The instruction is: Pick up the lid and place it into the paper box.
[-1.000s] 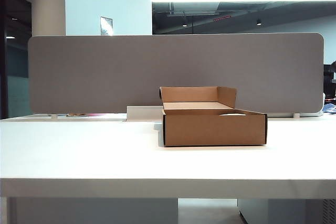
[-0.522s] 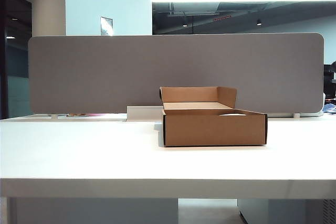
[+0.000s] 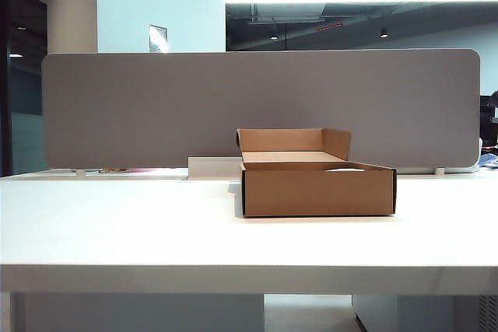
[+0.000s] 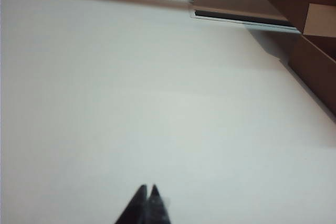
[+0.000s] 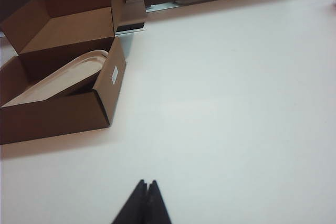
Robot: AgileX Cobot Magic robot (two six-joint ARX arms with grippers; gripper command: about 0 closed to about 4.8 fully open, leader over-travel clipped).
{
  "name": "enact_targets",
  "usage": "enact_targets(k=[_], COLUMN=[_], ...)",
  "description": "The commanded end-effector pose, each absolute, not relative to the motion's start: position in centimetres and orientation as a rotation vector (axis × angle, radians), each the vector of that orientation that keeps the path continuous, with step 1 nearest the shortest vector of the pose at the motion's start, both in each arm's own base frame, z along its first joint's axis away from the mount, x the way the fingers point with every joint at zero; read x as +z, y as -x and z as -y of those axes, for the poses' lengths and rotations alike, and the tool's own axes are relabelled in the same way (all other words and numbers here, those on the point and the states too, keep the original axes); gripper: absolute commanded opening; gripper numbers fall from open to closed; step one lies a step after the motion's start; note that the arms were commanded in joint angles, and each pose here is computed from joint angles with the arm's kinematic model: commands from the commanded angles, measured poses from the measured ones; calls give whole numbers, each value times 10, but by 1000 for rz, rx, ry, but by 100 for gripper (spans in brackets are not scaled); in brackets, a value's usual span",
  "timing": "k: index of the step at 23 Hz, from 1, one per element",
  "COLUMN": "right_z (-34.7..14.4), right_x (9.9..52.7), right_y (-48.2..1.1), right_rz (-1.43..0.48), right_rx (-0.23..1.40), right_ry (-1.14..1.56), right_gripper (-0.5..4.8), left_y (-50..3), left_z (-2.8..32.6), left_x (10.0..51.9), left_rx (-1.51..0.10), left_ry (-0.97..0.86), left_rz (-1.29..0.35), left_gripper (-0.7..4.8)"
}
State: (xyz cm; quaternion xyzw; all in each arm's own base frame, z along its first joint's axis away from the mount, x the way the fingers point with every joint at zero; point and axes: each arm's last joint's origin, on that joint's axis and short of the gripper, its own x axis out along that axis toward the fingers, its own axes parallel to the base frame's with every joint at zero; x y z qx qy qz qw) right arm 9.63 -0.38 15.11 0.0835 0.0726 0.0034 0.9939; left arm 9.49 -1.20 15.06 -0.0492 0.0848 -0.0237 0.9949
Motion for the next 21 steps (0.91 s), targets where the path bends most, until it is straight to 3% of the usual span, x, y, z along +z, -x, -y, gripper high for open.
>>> enact_targets(k=[1,9,21], right_z=[4,4,4], right_x=[150,150,150], right_y=[-97,-97,-97], right_rz=[-138,-138,-138], right_rx=[13,13,10], right_ry=[-167,-167,-167], right_gripper=[-1,-1,-1], left_y=[-95,-97,-97], left_z=[12,10,2], left_x=[149,166,165], left_rx=[-36,35,37], left_ry=[25,12,8], left_rz=[-175,8,-3], left_gripper=[-3,-3,-3])
